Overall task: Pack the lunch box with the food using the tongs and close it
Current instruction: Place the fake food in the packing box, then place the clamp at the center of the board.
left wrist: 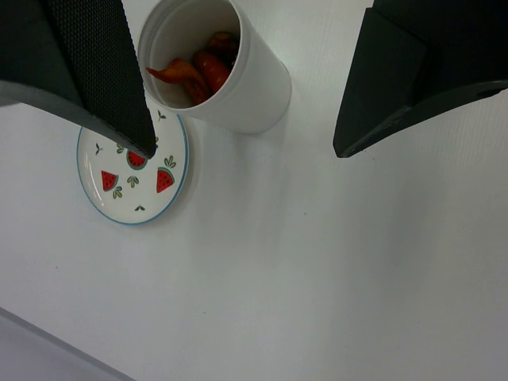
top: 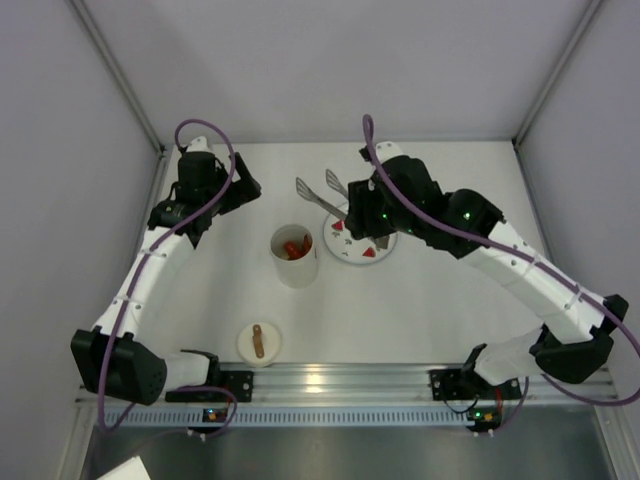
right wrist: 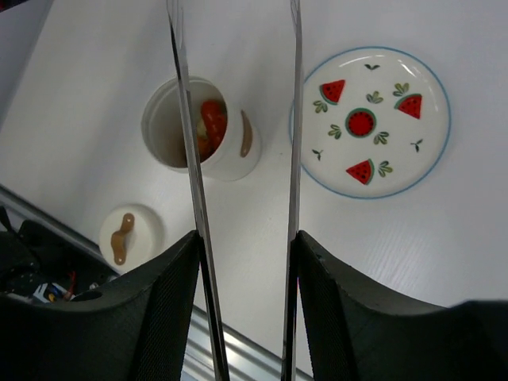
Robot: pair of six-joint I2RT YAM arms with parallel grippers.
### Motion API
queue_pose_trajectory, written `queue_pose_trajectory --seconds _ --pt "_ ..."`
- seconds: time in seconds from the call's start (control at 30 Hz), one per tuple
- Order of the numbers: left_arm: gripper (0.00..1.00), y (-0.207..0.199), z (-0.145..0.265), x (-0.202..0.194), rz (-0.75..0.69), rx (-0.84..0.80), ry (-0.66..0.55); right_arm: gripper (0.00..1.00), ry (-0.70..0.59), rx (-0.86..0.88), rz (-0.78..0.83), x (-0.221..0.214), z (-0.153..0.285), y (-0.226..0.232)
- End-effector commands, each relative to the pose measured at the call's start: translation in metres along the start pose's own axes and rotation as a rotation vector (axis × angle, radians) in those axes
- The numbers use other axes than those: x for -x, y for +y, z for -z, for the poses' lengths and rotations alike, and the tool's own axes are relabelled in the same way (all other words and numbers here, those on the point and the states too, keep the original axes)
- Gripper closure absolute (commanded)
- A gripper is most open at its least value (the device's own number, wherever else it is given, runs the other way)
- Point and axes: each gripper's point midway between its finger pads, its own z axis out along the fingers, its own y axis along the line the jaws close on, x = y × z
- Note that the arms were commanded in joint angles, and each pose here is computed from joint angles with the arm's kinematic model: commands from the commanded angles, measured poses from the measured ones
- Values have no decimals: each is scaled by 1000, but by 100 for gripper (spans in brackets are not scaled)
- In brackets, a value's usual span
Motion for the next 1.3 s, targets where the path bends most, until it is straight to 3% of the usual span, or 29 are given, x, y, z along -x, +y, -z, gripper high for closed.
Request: queue_pose_trajectory --seconds 0.0,0.17,0.53,0.9,1.27 --pt "1 -5 5 7 -1 -11 -22 50 -42 -87 -44 8 5 -36" --pt "1 -5 5 8 -1 -14 -22 50 -30 -213 -167 2 -12 -105" --pt "1 -9 8 9 -3 -31 -24 52 18 -551 -422 -56 -53 -249" --pt "1 -8 14 12 -10 -34 -42 52 185 -623 -516 -127 -108 -293" --pt "1 -9 15 12 -10 -39 -43 41 292 -600 -514 -173 -134 -296"
